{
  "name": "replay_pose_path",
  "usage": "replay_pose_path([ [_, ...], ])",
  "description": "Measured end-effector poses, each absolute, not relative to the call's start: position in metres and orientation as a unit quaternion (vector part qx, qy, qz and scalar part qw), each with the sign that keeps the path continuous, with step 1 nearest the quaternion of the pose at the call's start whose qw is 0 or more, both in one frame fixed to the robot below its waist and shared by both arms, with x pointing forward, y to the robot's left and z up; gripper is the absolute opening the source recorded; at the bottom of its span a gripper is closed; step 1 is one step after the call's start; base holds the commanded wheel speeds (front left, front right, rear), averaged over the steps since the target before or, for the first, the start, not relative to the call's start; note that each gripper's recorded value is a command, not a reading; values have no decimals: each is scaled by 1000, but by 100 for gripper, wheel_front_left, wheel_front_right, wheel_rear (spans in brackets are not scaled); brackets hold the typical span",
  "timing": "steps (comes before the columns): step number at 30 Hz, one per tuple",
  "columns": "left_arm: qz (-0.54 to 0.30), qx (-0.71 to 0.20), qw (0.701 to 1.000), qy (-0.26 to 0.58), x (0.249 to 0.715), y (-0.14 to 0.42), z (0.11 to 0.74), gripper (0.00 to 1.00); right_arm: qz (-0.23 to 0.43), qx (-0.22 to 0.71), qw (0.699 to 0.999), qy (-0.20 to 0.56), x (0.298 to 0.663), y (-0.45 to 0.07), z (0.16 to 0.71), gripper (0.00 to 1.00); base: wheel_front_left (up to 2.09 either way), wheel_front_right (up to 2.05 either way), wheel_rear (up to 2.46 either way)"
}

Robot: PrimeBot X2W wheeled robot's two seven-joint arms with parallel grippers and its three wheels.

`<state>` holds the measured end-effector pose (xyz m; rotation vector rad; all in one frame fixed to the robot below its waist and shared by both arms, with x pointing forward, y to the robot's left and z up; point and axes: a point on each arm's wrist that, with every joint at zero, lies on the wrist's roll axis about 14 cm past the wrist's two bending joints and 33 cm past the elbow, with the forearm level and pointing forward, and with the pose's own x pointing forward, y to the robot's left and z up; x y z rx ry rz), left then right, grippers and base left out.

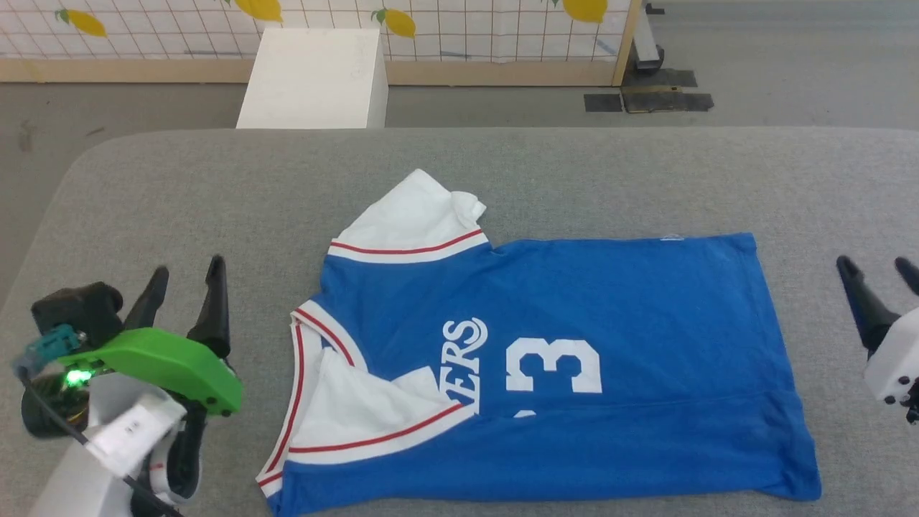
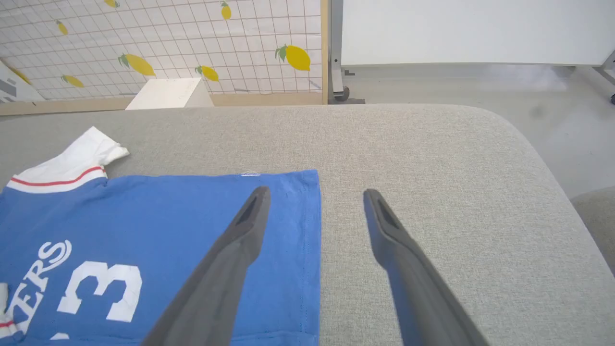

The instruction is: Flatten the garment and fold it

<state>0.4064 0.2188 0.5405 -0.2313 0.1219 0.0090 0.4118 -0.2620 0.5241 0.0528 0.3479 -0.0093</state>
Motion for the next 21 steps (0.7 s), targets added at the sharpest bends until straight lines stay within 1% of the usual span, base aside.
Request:
replay_pose_path([
  [4,-9,-88,996,-10,415,214,547,100,-7,20,992,128,422,-264,528,100,0,0,0],
  [6,-10,-89,996,-17,418,212,540,100,-10,21,993,115,425,-265,525,100,0,0,0],
  [15,-52,-79,995,-2,439,187,512,100,-3,27,991,128,438,-258,495,100,0,0,0],
  [21,-85,-89,992,11,469,171,508,100,8,20,990,139,454,-252,484,100,0,0,0],
])
